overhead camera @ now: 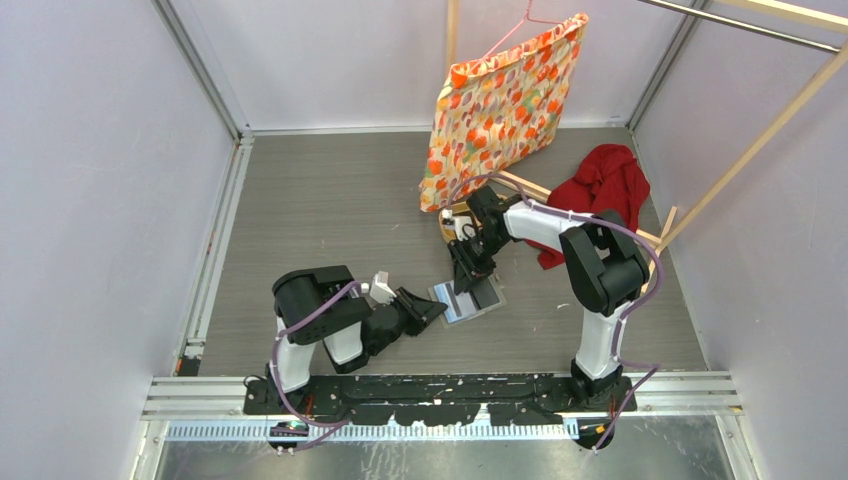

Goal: Put the credit cards into the card holder
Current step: Insert the credit card into the card holder.

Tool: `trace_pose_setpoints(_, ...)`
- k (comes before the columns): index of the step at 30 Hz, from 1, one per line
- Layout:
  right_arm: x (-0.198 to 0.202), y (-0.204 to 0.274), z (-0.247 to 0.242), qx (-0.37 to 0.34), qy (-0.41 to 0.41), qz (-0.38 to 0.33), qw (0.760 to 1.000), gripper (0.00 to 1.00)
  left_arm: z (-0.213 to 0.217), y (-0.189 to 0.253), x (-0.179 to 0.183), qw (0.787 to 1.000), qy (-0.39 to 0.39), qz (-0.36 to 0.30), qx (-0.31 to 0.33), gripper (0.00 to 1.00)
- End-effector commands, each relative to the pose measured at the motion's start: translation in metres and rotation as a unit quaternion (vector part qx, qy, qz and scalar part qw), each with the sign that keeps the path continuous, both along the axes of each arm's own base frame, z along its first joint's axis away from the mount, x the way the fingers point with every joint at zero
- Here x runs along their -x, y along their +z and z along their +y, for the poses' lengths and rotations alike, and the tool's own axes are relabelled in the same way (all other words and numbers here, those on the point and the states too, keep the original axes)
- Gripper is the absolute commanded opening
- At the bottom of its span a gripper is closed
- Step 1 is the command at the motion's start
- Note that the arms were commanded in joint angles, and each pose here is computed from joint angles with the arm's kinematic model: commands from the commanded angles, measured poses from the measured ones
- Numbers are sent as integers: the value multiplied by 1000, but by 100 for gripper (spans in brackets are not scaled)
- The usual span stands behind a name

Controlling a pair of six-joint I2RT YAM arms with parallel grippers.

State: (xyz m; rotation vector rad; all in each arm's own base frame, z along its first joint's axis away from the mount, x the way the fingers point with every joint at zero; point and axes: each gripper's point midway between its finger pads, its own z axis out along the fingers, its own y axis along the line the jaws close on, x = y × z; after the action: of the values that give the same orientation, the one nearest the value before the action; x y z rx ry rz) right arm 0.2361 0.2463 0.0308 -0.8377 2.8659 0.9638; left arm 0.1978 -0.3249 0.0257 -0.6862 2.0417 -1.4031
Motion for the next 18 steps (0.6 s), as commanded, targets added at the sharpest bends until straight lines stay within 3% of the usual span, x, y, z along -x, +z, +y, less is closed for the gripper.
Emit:
trace_pose_setpoints(1,-11,13,19,-36,4,-13,999,35,16,-47,15,995,-20,35,-87,19)
trace_pose_setpoints(5,-13,21,21,-45,11,-22,999,34,18,-48,14,995,-20,38,-87,21)
trace_pose_setpoints(10,-22,38,3,-17,21,-99,995,32,23,-47,13,995,-15,39,-89,22)
trace_pose_setpoints(15,-22,30,-11,21,30,-114,993,14,23,-48,13,995,-16,40,-91,23)
trace_pose_setpoints(18,-26,20,-18,47,27,-115,992,11,23,-47,13,995,-17,39,-91,23)
